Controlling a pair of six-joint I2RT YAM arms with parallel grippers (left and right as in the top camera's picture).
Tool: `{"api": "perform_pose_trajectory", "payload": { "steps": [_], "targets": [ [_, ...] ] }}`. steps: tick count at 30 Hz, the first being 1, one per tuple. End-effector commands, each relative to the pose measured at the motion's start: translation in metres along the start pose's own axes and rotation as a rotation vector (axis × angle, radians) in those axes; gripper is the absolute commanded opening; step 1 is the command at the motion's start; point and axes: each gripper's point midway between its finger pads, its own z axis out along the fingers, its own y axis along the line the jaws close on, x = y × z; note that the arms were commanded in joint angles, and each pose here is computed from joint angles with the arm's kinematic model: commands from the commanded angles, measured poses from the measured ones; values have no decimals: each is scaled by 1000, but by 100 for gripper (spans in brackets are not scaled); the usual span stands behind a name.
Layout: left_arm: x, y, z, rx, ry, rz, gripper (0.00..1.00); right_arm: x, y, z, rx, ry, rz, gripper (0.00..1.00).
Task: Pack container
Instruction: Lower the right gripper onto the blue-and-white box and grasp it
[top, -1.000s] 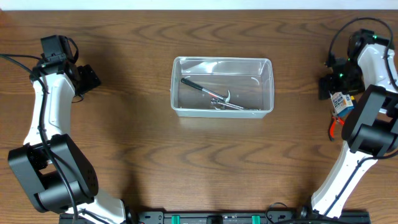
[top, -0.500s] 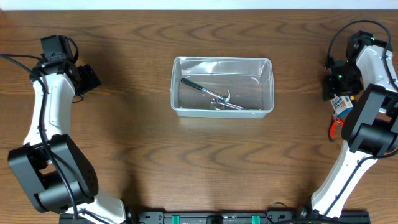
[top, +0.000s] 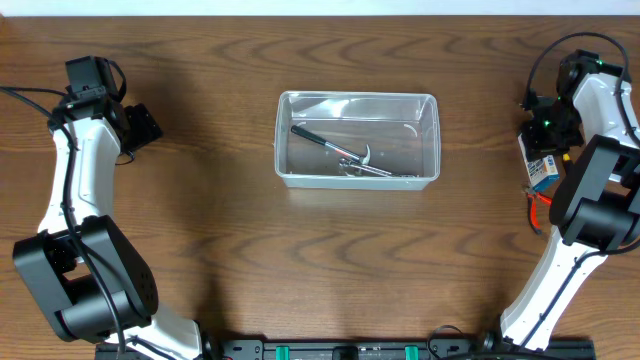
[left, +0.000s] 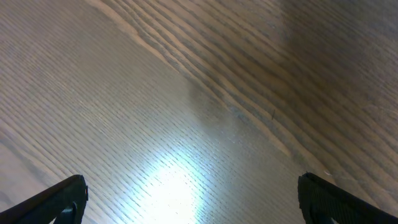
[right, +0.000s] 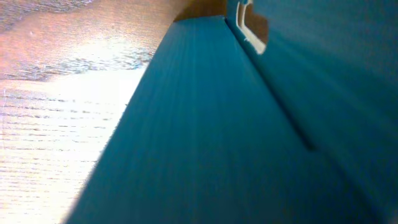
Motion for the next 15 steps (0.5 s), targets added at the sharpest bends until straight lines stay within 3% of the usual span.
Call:
{"api": "perform_pose_trajectory", "payload": {
  "steps": [1, 8, 15],
  "targets": [
    [-7, 2, -1, -10, -12, -6, 98, -2, 7, 3, -60, -17, 8, 3],
    [-7, 2, -1, -10, -12, -6, 98, -17, 10, -20, -71, -66, 14, 1],
    [-7, 2, -1, -10, -12, -6, 98, -55, 14, -94, -29, -223, -1, 2]
  ]
}}
